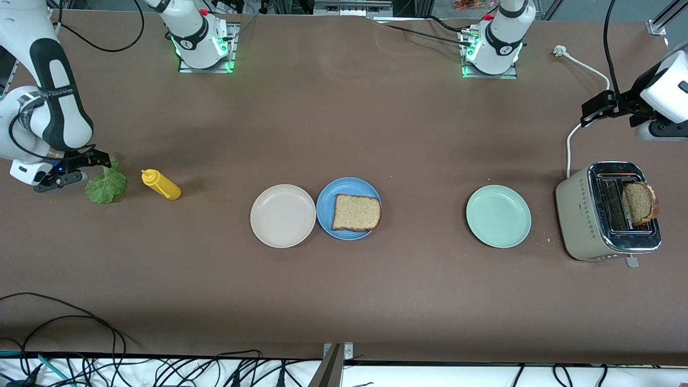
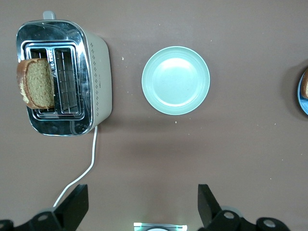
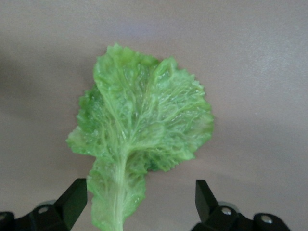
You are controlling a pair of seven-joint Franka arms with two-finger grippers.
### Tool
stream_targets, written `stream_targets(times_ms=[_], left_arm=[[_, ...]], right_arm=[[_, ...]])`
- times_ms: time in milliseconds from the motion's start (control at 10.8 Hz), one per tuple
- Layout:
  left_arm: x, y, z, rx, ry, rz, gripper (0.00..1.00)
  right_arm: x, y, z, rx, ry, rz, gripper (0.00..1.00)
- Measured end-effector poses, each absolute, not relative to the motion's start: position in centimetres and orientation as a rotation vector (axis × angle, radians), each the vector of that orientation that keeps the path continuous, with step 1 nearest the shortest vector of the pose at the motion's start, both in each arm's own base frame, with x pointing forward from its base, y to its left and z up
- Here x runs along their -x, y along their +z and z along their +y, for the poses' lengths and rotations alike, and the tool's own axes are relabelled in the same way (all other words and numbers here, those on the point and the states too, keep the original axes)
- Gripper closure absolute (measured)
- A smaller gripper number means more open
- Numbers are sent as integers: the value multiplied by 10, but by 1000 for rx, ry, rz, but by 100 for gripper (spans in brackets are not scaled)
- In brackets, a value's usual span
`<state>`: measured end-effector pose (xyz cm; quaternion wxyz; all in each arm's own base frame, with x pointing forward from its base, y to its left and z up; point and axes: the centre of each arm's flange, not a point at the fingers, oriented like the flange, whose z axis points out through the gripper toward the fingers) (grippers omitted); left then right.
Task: Make sandwich in blue plate with both arms
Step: 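Lower the right gripper onto the green lettuce leaf and grasp it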
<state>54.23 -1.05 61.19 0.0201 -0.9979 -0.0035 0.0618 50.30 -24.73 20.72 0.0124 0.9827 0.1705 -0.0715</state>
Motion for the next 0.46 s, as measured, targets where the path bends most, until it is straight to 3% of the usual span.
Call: stream_targets(times_ms=[369,461], left_arm=[[-548,601,-10,3092,223,-14,0],[-548,600,-10,3091,226,-14,0]], right_arm=[[-507,189,-247,-3099,-225,471,0],[-507,187,-246,-3105,-227,463,5]])
